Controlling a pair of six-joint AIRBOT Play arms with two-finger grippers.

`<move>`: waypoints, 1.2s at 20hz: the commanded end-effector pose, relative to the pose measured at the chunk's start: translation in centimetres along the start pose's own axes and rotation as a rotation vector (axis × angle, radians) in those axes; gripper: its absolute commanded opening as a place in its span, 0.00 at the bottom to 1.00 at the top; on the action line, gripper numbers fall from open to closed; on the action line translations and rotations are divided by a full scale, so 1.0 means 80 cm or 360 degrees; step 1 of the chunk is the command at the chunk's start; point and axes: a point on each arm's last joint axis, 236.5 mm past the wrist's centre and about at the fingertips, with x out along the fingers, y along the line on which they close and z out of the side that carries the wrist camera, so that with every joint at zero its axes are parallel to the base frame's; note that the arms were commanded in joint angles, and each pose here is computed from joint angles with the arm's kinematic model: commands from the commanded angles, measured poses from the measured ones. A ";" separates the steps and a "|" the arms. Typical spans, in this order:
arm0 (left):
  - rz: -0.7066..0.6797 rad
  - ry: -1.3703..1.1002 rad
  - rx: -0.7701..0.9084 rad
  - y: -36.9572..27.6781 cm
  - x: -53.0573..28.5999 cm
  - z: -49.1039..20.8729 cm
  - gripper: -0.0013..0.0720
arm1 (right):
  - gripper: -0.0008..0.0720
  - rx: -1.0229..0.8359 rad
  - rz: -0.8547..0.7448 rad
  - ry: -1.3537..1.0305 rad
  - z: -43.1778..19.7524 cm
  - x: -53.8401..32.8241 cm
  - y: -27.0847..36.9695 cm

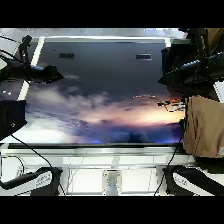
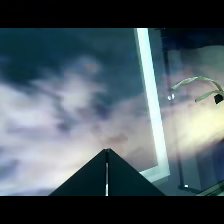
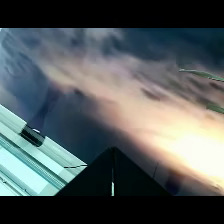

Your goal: Fold the clothes and pants, and hang the long-sleeved shirts on hangers.

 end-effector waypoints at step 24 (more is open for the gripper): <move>0.1390 0.0121 -0.0799 0.440 -0.101 -0.094 0.98 | 0.04 -0.0337 -0.0078 -0.0659 0.120 -0.025 -0.001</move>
